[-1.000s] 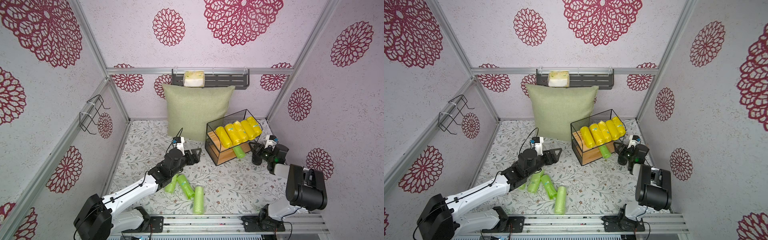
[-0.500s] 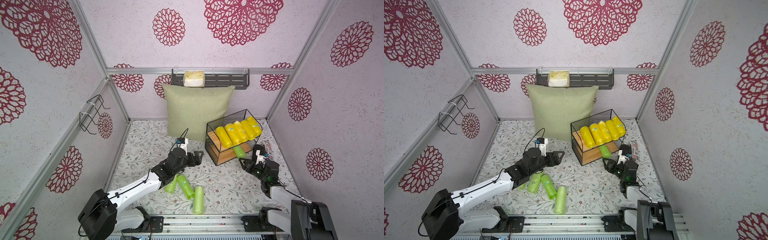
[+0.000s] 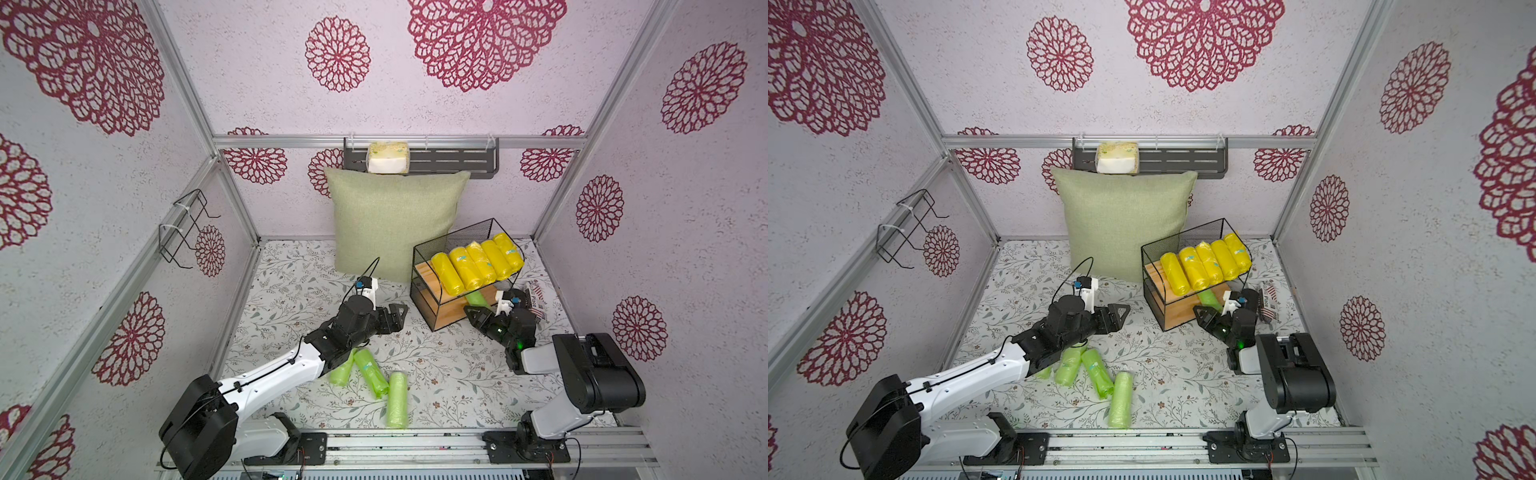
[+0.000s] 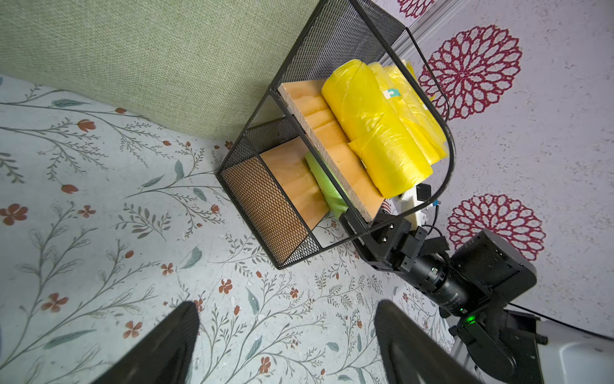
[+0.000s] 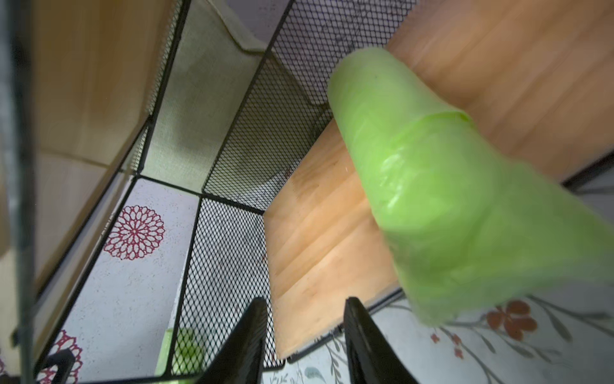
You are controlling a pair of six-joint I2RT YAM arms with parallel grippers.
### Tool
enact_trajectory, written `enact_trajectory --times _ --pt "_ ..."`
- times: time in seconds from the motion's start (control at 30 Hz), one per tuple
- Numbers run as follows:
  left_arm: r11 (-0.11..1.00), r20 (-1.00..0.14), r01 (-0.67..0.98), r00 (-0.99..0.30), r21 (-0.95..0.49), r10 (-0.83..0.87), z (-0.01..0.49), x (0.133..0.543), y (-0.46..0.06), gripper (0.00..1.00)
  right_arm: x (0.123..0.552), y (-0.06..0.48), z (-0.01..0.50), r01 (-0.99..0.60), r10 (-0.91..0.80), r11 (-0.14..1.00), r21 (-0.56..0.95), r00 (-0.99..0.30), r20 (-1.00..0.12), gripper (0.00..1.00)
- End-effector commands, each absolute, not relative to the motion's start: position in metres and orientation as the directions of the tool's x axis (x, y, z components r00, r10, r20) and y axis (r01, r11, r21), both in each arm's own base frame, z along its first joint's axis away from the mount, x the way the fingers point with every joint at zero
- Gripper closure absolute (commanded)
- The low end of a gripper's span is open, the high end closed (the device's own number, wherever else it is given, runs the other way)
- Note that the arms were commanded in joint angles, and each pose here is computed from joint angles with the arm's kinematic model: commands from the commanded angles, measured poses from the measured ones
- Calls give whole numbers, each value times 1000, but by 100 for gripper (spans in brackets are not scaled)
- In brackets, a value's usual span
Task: Sort the rolls of trash bags by color and place them on the shelf
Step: Place the roll of trash bags on the shelf.
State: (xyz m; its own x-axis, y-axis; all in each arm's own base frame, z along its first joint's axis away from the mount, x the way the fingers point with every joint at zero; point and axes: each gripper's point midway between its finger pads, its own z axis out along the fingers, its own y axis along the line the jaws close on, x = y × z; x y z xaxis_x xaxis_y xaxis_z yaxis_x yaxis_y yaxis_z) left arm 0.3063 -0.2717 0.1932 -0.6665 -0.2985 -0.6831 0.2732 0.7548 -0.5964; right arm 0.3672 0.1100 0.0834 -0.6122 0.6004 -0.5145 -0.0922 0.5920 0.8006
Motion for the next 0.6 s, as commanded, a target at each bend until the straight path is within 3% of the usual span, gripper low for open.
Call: enact_trajectory --times 0.0,0.23,0.57 --pt "760 -699 285 -653 -584 -292 201 311 -271 12 387 109 105 -134 636 572 809 -550 -540 59" --pt "759 -696 288 -660 -583 -285 199 311 -273 12 408 95 92 -38 678 598 800 -509 -531 61" --pt "761 -693 280 -660 -585 -290 197 310 -271 12 429 59 95 73 656 719 691 -400 -640 62"
